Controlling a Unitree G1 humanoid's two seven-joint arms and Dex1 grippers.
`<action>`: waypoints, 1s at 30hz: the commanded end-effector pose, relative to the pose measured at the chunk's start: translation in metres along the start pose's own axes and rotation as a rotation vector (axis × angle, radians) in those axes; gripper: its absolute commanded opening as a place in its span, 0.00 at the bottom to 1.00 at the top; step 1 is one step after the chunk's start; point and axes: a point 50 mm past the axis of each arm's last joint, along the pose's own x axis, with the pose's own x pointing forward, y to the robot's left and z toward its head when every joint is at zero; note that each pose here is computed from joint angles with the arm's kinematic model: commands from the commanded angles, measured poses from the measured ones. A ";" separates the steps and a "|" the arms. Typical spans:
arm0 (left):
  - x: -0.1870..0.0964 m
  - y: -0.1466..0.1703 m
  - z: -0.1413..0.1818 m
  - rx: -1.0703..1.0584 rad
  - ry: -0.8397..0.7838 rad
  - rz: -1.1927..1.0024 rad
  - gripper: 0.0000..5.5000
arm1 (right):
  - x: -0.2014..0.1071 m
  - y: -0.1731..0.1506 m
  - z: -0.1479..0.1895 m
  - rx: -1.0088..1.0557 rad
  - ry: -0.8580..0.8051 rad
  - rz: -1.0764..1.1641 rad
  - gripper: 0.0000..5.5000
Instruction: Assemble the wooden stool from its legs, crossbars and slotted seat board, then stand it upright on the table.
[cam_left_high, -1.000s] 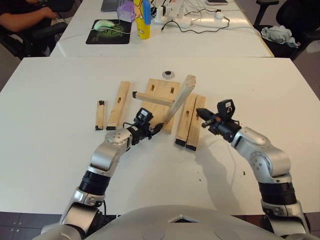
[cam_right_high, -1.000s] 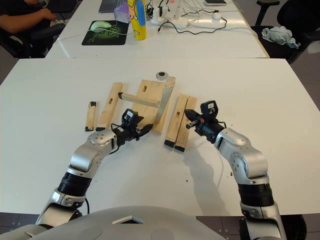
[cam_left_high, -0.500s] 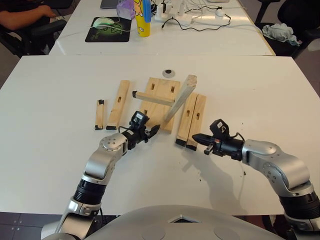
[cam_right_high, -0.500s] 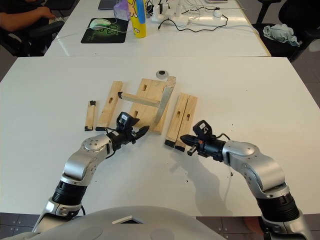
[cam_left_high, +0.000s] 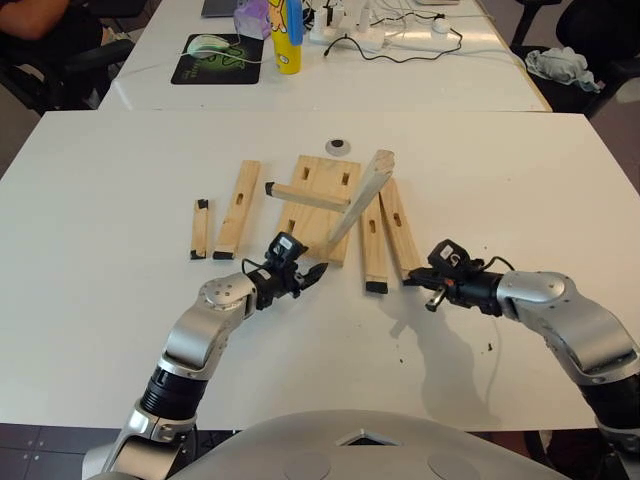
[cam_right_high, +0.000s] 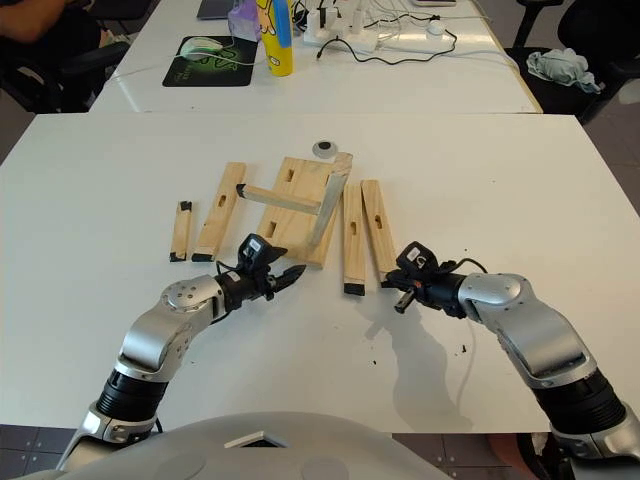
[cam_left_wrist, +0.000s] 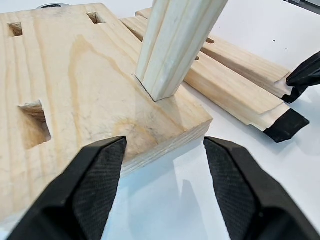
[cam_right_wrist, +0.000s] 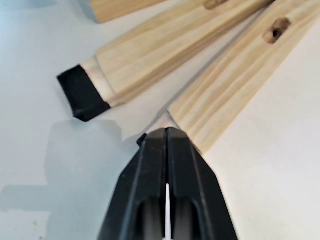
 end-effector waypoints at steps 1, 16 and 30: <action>0.000 -0.004 -0.009 -0.026 0.037 -0.010 0.53 | -0.003 -0.005 0.027 0.119 -0.198 0.042 0.00; -0.002 -0.011 -0.009 -0.033 0.065 -0.074 0.53 | 0.007 0.047 0.042 0.671 -0.415 -0.187 0.30; 0.001 -0.018 -0.005 -0.035 0.070 -0.114 0.53 | 0.021 0.059 0.038 0.628 -0.254 -0.276 0.63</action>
